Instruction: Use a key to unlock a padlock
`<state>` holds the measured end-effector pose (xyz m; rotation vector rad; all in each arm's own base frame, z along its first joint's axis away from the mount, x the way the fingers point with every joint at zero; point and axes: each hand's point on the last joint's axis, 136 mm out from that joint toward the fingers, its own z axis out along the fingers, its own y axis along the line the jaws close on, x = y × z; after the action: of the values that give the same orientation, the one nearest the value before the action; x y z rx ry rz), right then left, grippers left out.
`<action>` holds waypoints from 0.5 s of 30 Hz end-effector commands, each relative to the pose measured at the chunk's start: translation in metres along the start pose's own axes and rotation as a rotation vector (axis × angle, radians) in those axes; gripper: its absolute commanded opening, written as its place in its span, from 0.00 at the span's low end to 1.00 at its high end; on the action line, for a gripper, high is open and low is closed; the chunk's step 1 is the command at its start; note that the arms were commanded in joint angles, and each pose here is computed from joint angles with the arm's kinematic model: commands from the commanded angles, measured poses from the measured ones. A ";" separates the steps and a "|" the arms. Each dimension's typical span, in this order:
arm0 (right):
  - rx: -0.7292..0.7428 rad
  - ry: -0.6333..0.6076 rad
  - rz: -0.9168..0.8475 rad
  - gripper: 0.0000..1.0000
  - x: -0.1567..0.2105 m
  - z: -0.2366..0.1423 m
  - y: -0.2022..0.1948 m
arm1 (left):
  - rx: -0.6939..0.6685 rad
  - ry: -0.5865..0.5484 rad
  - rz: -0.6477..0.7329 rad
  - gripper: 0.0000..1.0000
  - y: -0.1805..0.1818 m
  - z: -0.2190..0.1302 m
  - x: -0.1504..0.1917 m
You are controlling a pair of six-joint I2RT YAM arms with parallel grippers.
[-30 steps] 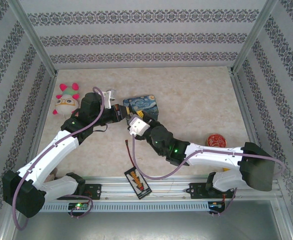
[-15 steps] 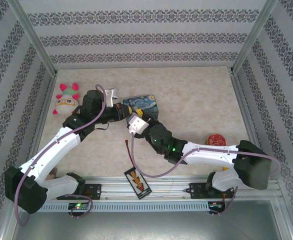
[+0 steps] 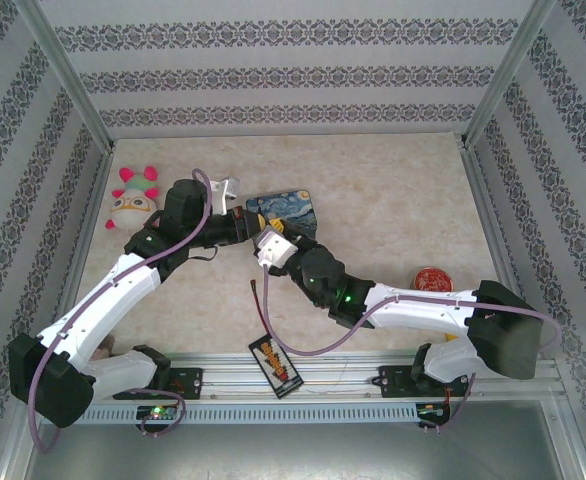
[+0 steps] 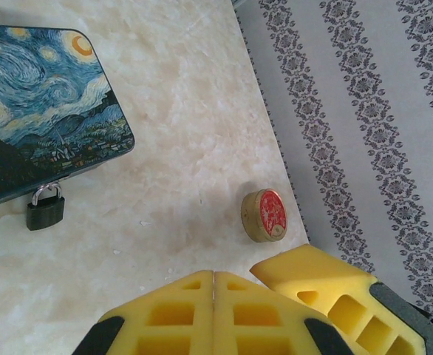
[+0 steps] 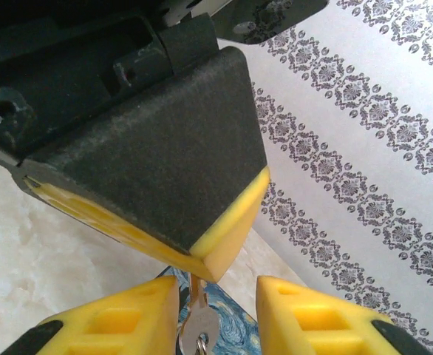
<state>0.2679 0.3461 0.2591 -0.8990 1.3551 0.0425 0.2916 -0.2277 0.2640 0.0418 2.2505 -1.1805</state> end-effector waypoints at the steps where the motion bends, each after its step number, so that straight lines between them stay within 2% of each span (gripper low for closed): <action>1: 0.004 -0.012 0.021 0.34 0.000 0.001 -0.002 | 0.022 -0.010 -0.002 0.00 -0.012 -0.012 -0.005; 15: 0.007 0.040 0.021 0.32 0.020 0.007 0.000 | 0.029 -0.024 0.003 0.00 -0.015 -0.017 -0.008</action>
<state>0.2755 0.3446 0.2492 -0.9041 1.3779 0.0290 0.2897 -0.2246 0.2680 0.0369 2.2469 -1.1800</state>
